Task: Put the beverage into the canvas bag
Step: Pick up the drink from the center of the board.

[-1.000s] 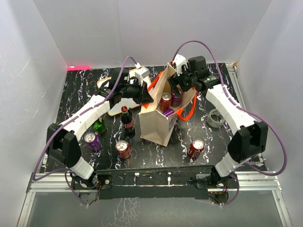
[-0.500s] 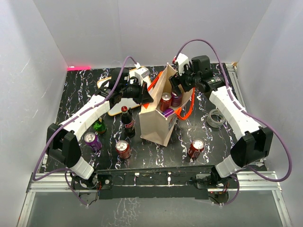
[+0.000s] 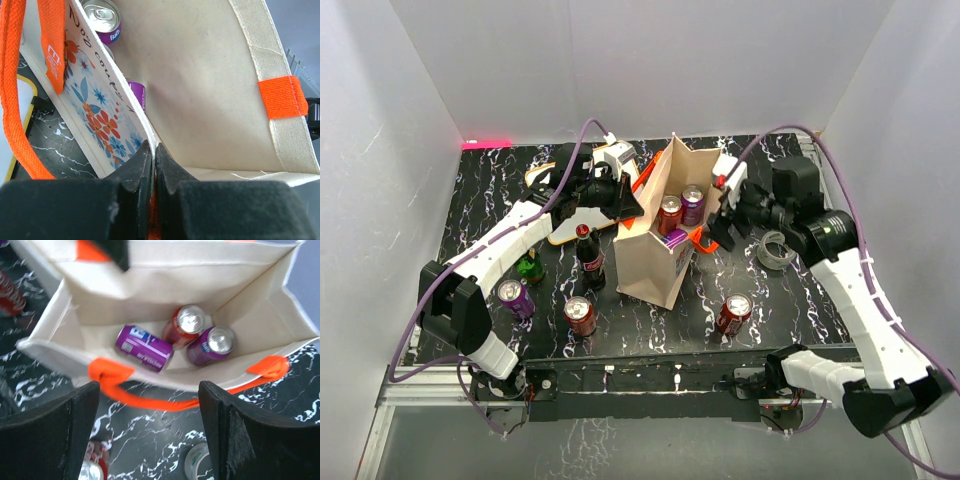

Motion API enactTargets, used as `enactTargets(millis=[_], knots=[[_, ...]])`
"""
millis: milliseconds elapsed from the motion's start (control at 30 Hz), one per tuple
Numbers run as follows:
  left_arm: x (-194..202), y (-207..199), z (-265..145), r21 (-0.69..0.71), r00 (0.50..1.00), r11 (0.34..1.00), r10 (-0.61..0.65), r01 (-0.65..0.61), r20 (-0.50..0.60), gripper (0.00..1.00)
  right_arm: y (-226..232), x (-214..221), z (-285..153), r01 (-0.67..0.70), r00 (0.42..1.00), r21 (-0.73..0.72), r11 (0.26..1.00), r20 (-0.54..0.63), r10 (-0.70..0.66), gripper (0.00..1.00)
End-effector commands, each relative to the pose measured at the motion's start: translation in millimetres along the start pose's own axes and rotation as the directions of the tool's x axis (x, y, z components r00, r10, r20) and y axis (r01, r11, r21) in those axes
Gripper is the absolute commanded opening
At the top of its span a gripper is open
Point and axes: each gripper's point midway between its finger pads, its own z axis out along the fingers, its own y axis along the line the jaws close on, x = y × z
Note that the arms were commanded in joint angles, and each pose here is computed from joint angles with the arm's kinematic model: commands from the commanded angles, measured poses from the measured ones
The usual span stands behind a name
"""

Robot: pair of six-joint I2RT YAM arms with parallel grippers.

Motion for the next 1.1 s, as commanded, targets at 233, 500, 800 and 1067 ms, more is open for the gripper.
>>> enactTargets(millis=[233,500,800,1067], knots=[[-15,-15,-13,0.021,0.999,0.999,0.038,-0.039,0.035,0.00,67,105,-33,-0.003,0.972,-0.160,0.987,-0.232,-0.035,0.84],[-12,-11,-11,0.010,0.998,0.999,0.049,-0.049,0.026,0.00,86,148,-40,-0.030,0.940,-0.187,0.982,-0.340,-0.036,0.87],[-11,-8,-10,0.000,0.998,0.999,0.054,-0.054,0.020,0.00,96,187,-40,-0.022,0.892,-0.225,0.974,-0.444,-0.083,0.88],[-10,-7,-9,0.000,0.998,0.999,0.052,-0.052,0.017,0.00,103,211,-32,-0.042,0.863,-0.251,0.967,-0.496,-0.091,0.89]])
